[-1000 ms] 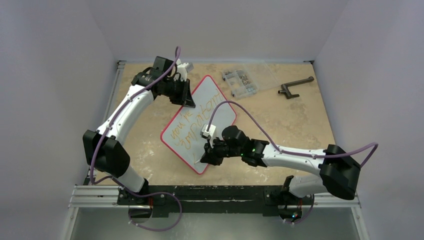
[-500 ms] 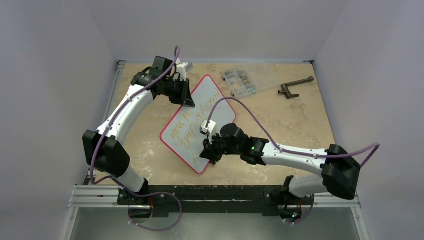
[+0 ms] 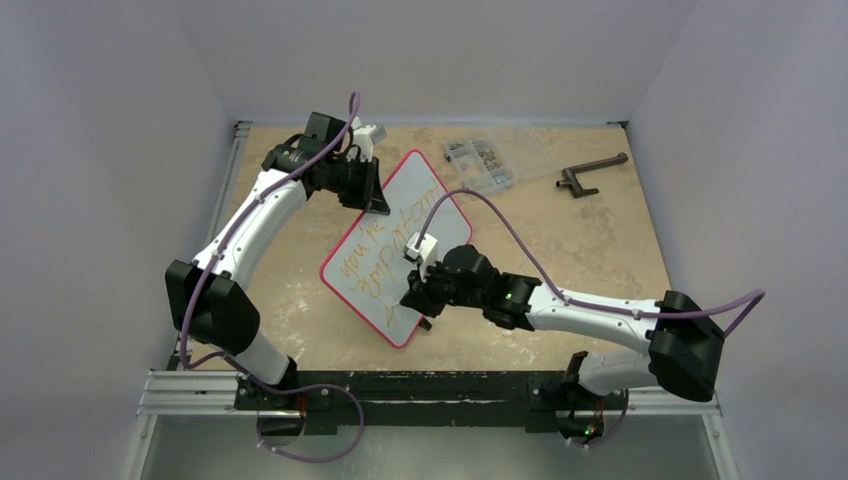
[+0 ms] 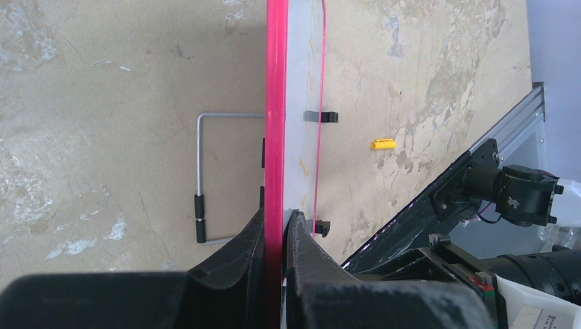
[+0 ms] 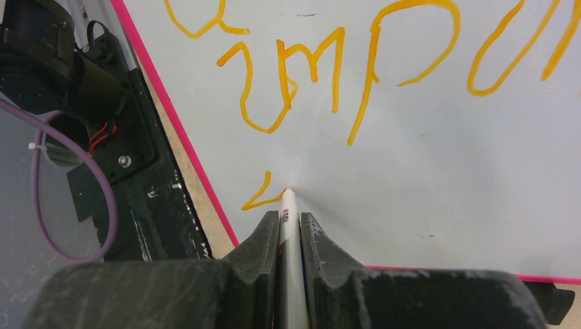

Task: Write a sentence on the whiteboard

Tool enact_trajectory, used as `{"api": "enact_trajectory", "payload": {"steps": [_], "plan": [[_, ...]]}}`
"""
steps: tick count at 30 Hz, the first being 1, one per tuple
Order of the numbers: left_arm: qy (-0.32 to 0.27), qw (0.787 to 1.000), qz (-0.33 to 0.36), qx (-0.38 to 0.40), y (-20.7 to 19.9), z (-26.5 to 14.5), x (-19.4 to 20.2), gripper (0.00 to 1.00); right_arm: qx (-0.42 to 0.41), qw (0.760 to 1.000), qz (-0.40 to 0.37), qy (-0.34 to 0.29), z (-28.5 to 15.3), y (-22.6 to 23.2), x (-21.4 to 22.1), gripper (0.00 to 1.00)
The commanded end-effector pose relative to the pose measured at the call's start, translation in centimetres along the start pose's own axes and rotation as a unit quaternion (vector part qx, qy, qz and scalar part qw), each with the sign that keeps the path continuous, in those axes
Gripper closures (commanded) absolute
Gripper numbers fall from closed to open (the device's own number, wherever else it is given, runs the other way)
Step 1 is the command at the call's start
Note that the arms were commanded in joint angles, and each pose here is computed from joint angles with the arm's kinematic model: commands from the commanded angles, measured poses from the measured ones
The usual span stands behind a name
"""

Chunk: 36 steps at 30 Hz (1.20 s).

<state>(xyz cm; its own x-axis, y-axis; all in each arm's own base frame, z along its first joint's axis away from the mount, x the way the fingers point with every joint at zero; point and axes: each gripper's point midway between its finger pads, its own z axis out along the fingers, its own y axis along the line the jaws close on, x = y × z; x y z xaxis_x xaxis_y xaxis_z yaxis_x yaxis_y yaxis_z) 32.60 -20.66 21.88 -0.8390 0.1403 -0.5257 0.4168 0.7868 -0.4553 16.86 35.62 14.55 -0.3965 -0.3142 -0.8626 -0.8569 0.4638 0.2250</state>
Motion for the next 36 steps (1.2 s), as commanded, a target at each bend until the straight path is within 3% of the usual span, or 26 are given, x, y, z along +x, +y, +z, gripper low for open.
{"api": "enact_trajectory", "payload": {"steps": [1, 18, 36], "plan": [[-0.008, 0.994, 0.023, -0.109, 4.3, -0.6, -0.1, 1.0, 0.049, 0.994, -0.005, -0.097, -0.2, -1.7, -5.6, 1.0], [-0.008, 0.994, 0.023, -0.111, 4.3, -0.7, -0.1, 1.0, 0.074, 0.996, 0.015, -0.047, -0.5, -3.1, -0.1, 1.0], [-0.008, 0.994, 0.022, -0.108, 4.2, -0.6, -0.1, 1.0, 0.068, 0.997, 0.027, -0.02, -0.6, -3.0, 2.4, 1.0]]}}
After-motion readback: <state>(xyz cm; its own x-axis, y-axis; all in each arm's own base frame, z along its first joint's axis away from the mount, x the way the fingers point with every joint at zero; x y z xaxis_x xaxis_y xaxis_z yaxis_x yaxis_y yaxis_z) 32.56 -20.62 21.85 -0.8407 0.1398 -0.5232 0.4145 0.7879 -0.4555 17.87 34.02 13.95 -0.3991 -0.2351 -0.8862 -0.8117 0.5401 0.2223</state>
